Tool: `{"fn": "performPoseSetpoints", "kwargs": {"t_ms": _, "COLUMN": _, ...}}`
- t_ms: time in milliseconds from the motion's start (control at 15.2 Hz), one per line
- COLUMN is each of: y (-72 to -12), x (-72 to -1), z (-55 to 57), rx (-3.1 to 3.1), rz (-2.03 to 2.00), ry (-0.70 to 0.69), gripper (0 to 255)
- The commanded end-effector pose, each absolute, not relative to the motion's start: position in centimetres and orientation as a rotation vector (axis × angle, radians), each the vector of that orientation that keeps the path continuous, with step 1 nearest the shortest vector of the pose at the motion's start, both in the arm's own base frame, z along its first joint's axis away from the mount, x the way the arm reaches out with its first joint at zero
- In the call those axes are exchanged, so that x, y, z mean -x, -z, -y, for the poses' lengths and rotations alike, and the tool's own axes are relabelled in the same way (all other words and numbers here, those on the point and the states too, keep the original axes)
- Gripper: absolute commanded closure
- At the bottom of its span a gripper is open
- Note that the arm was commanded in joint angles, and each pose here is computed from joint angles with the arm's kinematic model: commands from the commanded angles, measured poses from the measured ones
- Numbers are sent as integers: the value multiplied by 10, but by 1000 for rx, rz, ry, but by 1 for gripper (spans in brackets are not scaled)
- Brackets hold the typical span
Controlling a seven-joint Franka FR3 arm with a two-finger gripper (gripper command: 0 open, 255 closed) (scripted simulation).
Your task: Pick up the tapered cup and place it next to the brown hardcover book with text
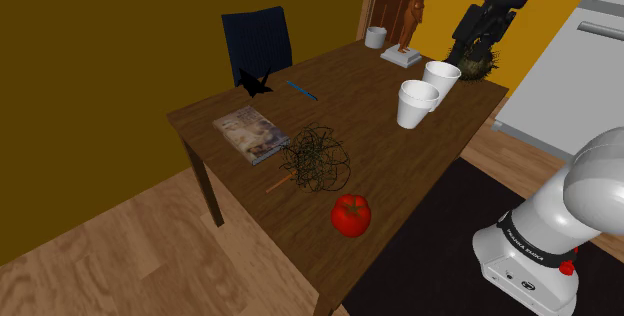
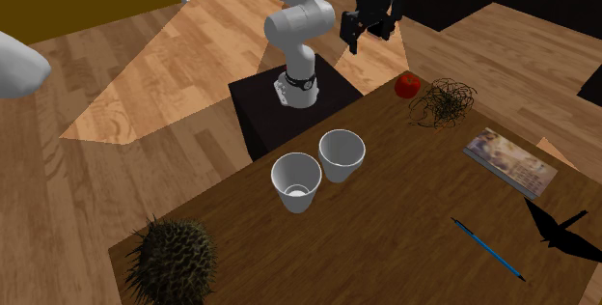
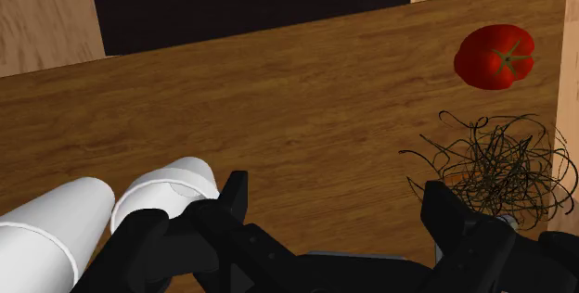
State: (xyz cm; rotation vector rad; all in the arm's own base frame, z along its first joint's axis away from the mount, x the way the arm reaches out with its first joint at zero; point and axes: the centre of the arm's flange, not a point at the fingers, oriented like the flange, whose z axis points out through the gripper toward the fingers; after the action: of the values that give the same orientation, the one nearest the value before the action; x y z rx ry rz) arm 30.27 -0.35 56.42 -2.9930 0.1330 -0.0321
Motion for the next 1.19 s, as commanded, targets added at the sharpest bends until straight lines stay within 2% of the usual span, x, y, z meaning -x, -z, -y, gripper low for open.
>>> {"fn": "performPoseSetpoints", "kwargs": {"t_ms": 0, "y": -564, "x": -303, "z": 3, "rx": 2993, "rz": -133, "ry": 32, "gripper": 0}}
{"fn": "performPoseSetpoints", "kwargs": {"t_ms": 1122, "y": -455, "x": -418, "z": 132, "rx": 3197, "rz": -205, "ry": 10, "gripper": 0}}
